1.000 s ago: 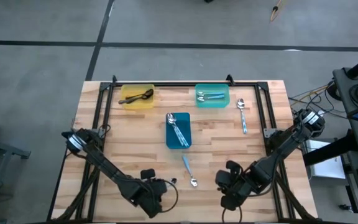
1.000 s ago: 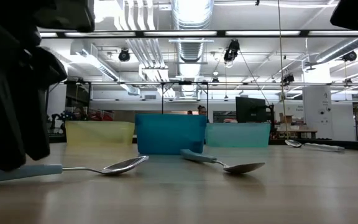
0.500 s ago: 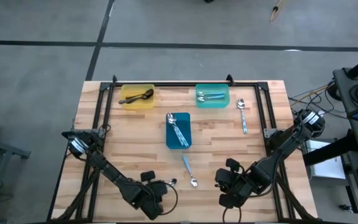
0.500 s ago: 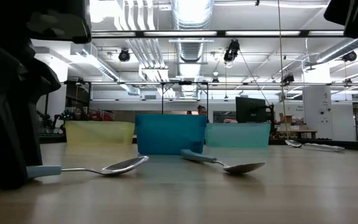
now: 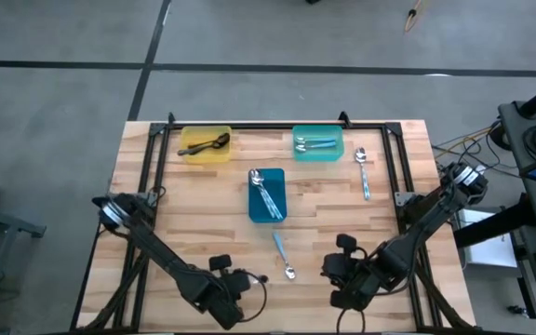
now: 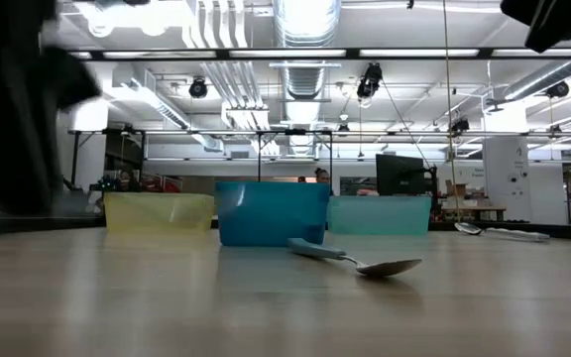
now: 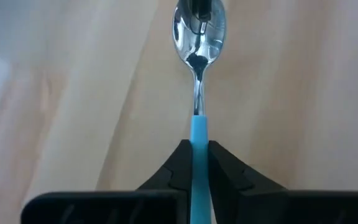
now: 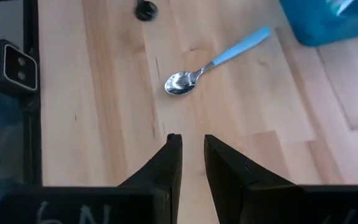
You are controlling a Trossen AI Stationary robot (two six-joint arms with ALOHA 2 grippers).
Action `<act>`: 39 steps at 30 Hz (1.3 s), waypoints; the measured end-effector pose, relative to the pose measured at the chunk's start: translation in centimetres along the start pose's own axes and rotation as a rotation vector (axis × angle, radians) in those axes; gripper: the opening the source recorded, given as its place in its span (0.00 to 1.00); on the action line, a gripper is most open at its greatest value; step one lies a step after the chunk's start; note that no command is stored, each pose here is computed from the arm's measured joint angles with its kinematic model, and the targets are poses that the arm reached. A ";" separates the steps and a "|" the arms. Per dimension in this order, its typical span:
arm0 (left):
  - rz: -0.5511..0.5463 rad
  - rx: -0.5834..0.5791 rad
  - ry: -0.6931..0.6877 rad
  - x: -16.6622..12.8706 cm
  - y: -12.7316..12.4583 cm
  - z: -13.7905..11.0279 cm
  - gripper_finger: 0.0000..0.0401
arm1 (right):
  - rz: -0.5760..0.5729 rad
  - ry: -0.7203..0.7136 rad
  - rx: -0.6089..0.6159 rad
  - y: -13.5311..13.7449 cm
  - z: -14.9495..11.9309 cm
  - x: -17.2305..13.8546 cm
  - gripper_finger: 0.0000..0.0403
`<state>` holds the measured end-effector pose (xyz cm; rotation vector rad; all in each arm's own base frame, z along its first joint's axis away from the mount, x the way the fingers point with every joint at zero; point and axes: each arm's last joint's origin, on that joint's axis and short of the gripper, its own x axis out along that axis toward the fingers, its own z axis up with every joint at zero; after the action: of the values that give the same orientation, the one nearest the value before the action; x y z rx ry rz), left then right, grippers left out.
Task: Sort silverware by color (type)
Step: Put the light blue spoon into the light blue bin
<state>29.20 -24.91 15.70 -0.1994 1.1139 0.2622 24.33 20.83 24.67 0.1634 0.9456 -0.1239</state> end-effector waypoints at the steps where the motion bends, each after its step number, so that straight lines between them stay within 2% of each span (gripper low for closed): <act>1: -0.021 0.006 -0.016 -0.9 -0.1 0.5 0.03 | 0.001 -0.004 -0.018 0.0 0.0 -0.1 0.15; 9: -0.062 0.100 -0.072 -6.2 2.0 3.0 0.03 | 0.002 -0.060 -0.160 -1.0 1.0 -1.6 0.15; 14: -0.085 0.163 -0.132 -8.8 4.7 5.1 0.02 | -0.035 -0.126 -0.231 -2.5 2.4 -2.7 0.15; 20: -0.049 0.272 -0.226 -11.0 9.3 8.7 0.02 | -0.191 -0.233 -0.298 -5.1 3.4 -3.6 0.15; 23: -0.026 0.356 -0.271 -12.2 11.2 9.9 0.02 | -0.316 -0.312 -0.291 -6.4 2.9 -4.3 0.15; 25: -0.015 0.400 -0.304 -13.0 12.2 10.5 0.02 | -0.346 -0.349 -0.281 -7.2 2.5 -5.0 0.15; 28: -0.014 0.402 -0.357 -13.9 13.3 11.2 0.02 | -0.310 -0.421 -0.254 -8.2 2.1 -6.1 0.15; 33: -0.017 0.379 -0.417 -14.8 14.2 11.9 0.02 | -0.149 -0.536 -0.271 -9.2 1.6 -7.7 0.15; 39: 0.033 0.386 -0.434 -14.0 15.8 13.4 0.03 | -0.111 -0.639 -0.298 -11.2 0.5 -8.5 0.15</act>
<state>30.02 -7.55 33.70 0.2134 0.7176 0.1073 17.81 9.99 30.92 -0.1984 0.3261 -0.1251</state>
